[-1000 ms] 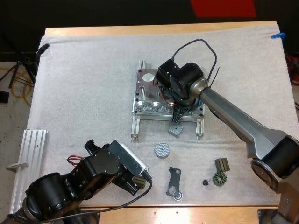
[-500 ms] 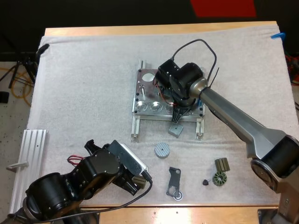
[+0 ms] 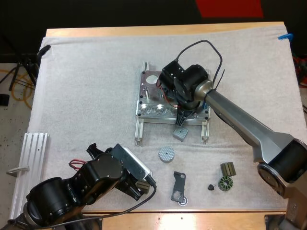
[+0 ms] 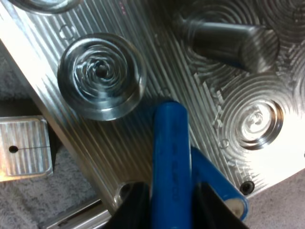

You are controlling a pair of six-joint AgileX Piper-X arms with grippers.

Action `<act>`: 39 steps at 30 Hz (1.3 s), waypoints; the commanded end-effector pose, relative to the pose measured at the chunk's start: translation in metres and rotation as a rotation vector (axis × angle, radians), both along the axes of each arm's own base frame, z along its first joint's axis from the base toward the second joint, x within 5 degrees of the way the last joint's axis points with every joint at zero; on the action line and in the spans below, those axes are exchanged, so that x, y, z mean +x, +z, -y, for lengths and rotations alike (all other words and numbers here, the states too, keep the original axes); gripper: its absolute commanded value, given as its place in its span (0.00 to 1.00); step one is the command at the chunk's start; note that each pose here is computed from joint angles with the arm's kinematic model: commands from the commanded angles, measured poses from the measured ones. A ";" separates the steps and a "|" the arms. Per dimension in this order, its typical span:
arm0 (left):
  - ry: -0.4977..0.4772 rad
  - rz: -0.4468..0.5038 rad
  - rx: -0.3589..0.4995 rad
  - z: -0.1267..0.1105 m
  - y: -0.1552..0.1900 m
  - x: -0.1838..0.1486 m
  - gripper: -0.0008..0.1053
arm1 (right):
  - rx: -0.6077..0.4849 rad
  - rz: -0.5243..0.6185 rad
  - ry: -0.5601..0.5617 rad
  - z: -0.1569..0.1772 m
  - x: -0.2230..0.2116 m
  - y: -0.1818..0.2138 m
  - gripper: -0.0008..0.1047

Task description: Load cells from right to left

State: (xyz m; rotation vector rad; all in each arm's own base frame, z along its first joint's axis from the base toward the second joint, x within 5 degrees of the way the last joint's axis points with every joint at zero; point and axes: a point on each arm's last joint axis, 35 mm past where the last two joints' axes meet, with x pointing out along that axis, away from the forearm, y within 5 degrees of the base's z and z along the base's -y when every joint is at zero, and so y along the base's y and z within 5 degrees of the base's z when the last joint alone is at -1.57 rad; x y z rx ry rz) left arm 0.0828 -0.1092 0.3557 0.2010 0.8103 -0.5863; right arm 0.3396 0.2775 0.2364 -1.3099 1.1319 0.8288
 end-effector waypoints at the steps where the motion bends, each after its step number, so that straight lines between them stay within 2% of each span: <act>1: 0.010 0.022 -0.007 -0.001 0.003 0.000 0.52 | 0.034 0.049 0.001 -0.004 0.009 -0.003 0.01; 11: 0.010 0.022 -0.007 -0.001 0.003 0.000 0.52 | 0.055 0.131 0.025 -0.009 0.016 -0.001 0.01; 21: 0.010 0.022 -0.007 -0.001 0.003 0.000 0.52 | 0.027 0.128 0.042 -0.009 0.018 -0.007 0.01; 39: 0.010 0.022 -0.007 -0.001 0.003 0.000 0.52 | 0.141 0.113 -0.043 -0.005 0.009 0.018 0.01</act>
